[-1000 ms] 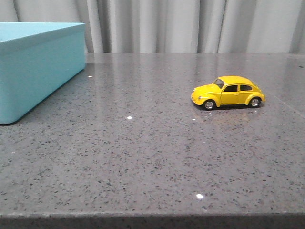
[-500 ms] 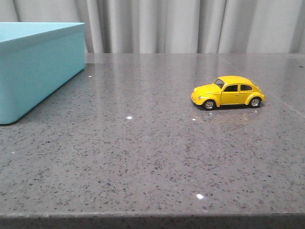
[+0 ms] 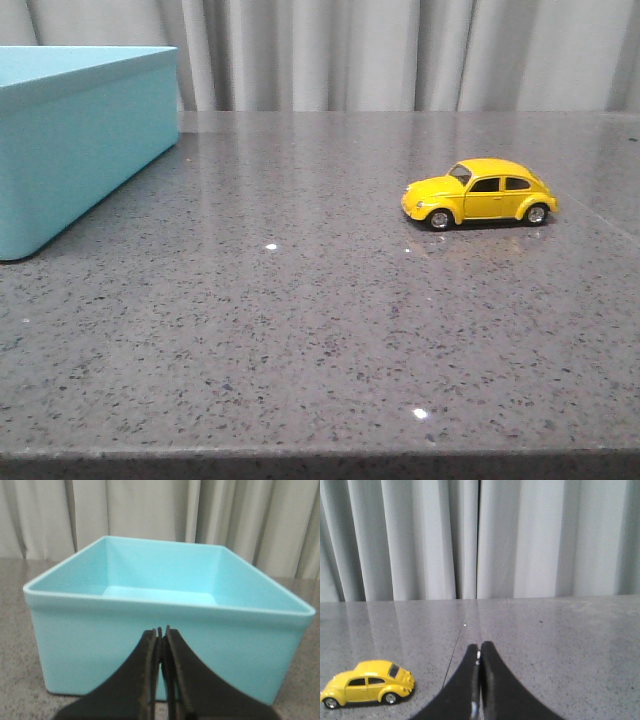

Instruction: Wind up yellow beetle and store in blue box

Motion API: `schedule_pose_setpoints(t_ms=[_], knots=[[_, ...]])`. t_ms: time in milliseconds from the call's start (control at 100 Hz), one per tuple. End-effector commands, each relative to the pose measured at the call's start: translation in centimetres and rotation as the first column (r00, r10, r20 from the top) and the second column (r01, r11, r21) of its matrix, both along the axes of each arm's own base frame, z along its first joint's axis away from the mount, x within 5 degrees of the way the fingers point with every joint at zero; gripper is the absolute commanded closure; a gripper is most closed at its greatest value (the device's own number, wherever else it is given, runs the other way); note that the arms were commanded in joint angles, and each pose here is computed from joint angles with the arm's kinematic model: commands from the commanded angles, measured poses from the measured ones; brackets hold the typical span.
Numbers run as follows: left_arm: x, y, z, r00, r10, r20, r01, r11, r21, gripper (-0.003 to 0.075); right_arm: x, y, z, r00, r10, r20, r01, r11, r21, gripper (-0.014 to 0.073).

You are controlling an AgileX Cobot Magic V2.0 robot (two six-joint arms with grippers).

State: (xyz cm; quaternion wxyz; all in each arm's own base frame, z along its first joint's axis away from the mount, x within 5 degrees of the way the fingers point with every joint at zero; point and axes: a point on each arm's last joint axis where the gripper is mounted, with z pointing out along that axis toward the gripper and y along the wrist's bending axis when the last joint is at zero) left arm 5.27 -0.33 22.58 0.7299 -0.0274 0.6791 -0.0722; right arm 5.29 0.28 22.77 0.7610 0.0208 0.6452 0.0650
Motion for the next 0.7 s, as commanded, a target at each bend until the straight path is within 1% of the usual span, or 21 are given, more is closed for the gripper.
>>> schedule_pose_setpoints(t_ms=[0,100,280,380,560,690], knots=[[-0.2,0.1,3.3,0.992,0.012,0.128,-0.009,1.000,-0.023,0.0739,-0.2,0.0,2.8,0.999,-0.002,0.054,0.002,1.000,0.000,0.0653],[0.2,0.1,5.1,0.992,0.012,0.125,-0.009,1.000,-0.023,0.0739,0.3,0.0,4.2,1.000,-0.004,-0.005,0.004,1.000,-0.002,0.0653],[1.6,0.0,8.0,0.995,0.011,0.100,-0.009,1.000,-0.021,0.0739,1.2,0.0,6.6,0.999,-0.005,-0.041,0.005,1.000,-0.006,0.0653],[2.5,0.0,9.3,0.996,0.011,0.087,-0.010,1.000,-0.021,0.0739,2.0,0.1,7.6,0.996,-0.006,-0.087,0.005,1.000,-0.009,0.0653],[3.9,-0.1,10.6,0.998,0.011,0.058,-0.010,1.000,-0.019,0.0739,3.9,0.1,9.5,0.986,-0.008,-0.168,0.006,1.000,-0.014,0.0653],[4.7,-0.1,11.1,0.999,0.011,0.039,-0.011,1.000,-0.018,0.0739,5.8,0.2,10.3,0.968,-0.009,-0.250,0.004,1.000,-0.019,0.0653]])
